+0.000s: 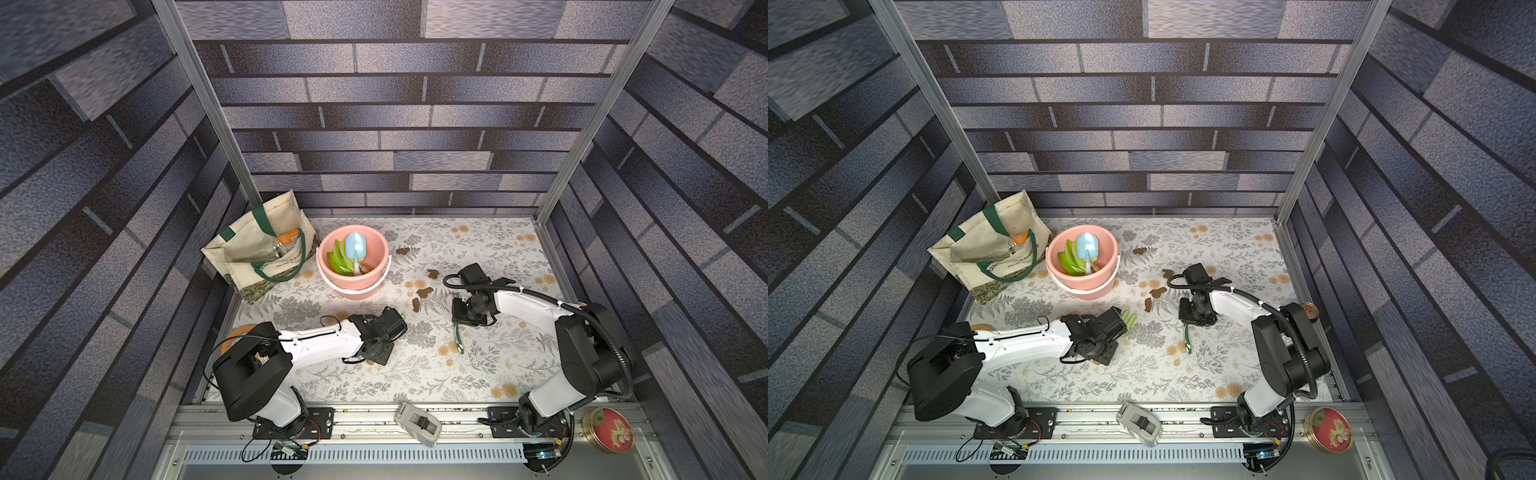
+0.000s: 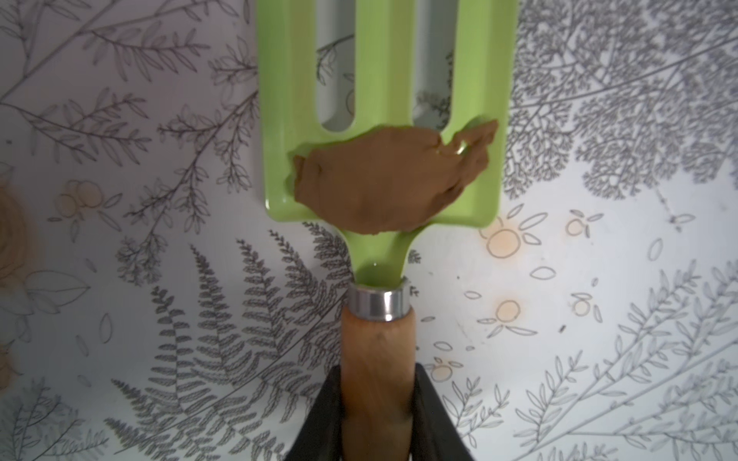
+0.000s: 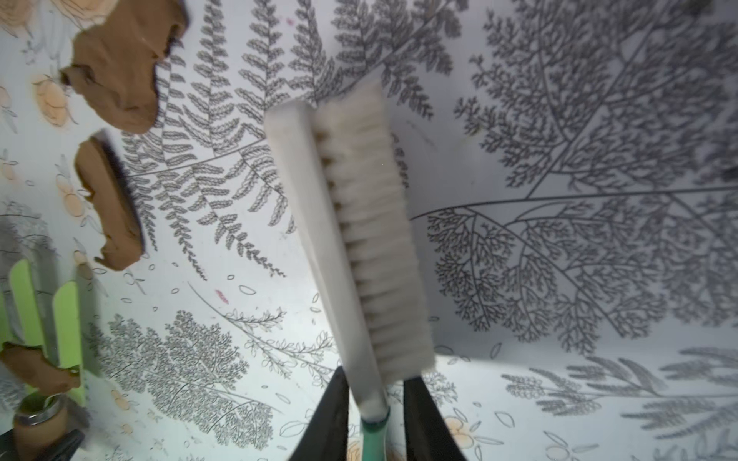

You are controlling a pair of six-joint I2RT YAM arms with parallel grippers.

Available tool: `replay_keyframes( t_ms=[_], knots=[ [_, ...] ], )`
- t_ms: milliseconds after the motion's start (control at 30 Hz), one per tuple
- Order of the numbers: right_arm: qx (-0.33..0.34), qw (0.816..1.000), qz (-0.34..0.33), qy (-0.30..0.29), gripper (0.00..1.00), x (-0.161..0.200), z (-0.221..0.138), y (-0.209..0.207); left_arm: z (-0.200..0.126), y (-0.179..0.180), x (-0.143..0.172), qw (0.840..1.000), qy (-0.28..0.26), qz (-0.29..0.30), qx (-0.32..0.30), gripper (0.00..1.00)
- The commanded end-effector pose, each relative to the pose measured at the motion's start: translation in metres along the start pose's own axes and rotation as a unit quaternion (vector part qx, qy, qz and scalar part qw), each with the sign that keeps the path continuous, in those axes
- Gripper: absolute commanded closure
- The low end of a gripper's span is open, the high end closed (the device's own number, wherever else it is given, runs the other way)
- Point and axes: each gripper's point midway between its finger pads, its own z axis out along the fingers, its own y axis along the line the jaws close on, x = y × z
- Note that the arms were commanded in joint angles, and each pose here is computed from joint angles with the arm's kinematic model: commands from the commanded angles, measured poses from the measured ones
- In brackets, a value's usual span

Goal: Brush the soil off the hand trowel and place it into the bucket
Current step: Adjust the brush at the center of the board, then place the hand trowel at the center of the board.

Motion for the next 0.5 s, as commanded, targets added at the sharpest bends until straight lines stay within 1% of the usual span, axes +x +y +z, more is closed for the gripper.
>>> replay_keyframes(
  t_ms=[0,100,233,467],
  knots=[
    [0.070,0.997,-0.012,0.014,0.71,0.008,0.004,-0.010,-0.002,0.004,-0.007,1.000,-0.015,0.003,-0.006,0.98],
    [0.078,0.997,-0.009,0.014,0.68,0.013,0.007,-0.008,-0.002,0.007,-0.006,1.000,-0.018,0.000,-0.009,0.98],
    [0.079,0.997,-0.001,0.015,0.66,0.022,0.004,-0.010,-0.003,0.009,-0.004,1.000,-0.019,-0.005,-0.010,0.98],
    [0.098,0.995,-0.011,0.017,0.65,0.048,-0.002,-0.009,-0.002,0.012,-0.003,1.000,-0.020,-0.012,-0.012,0.97]
  ],
)
